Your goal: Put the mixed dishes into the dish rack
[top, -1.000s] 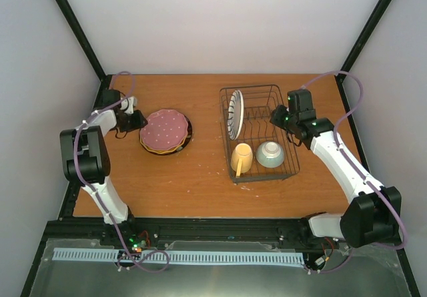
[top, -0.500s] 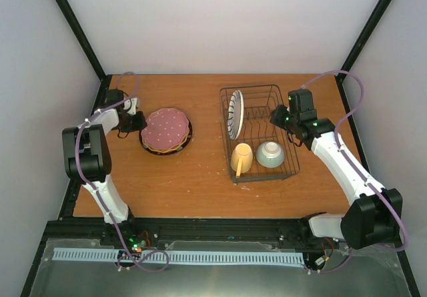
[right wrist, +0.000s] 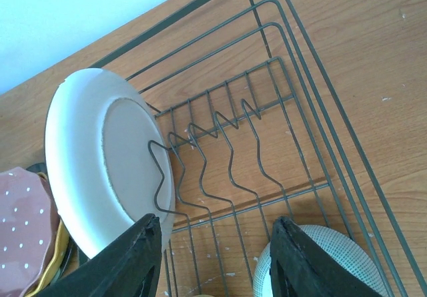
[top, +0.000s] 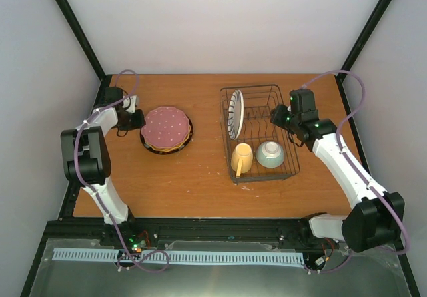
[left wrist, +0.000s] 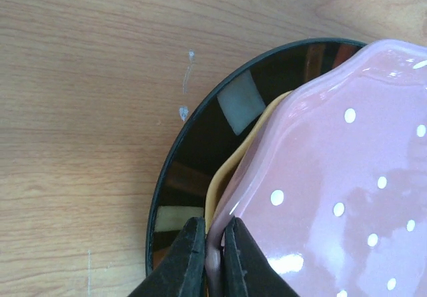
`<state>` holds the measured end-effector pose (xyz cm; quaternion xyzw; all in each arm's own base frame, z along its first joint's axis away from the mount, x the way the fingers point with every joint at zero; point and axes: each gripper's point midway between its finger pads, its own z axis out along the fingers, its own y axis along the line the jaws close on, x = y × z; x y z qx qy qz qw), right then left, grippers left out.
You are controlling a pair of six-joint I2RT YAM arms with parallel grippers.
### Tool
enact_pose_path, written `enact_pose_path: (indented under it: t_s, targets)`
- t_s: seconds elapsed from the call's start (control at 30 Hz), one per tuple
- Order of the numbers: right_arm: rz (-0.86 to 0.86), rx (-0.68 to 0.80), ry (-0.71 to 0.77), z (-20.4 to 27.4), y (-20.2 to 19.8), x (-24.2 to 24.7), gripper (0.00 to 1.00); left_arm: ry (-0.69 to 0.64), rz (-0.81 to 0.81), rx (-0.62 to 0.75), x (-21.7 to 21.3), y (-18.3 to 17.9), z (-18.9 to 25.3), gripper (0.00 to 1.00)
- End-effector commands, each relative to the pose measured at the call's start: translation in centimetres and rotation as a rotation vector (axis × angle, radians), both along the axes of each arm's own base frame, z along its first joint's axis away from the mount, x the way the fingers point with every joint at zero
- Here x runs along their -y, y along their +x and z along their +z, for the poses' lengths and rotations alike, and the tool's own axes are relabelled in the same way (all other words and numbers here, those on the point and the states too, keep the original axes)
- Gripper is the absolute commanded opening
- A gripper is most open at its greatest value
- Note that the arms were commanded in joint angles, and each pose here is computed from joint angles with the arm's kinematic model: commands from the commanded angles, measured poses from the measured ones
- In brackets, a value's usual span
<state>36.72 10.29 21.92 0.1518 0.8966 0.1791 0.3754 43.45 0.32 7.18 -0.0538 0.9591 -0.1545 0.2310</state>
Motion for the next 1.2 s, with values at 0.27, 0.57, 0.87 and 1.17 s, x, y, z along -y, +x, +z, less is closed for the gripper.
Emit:
enact_pose_path:
  t_s: [0.27, 0.57, 0.87, 1.17]
  targets:
    - [0.160, 0.143, 0.052, 4.0, -0.8, -3.3, 0.44, -0.080, -0.075, 0.185, 2.3, 1.1, 6.1, 0.01]
    - [0.377, 0.222, 0.126, 6.1, -1.3, -8.2, 0.47, -0.219, -0.191, 0.289, 5.1, 0.8, 8.2, 0.01]
    - [0.595, 0.238, 0.186, 6.7, -2.0, -13.6, 0.59, -0.336, -0.229, 0.371, 4.4, 0.8, 9.5, 0.01]
    - [0.787, 0.224, 0.239, 7.2, -2.9, -19.6, 0.75, -0.398, -0.264, 0.433, 3.7, 0.7, 12.0, 0.01]
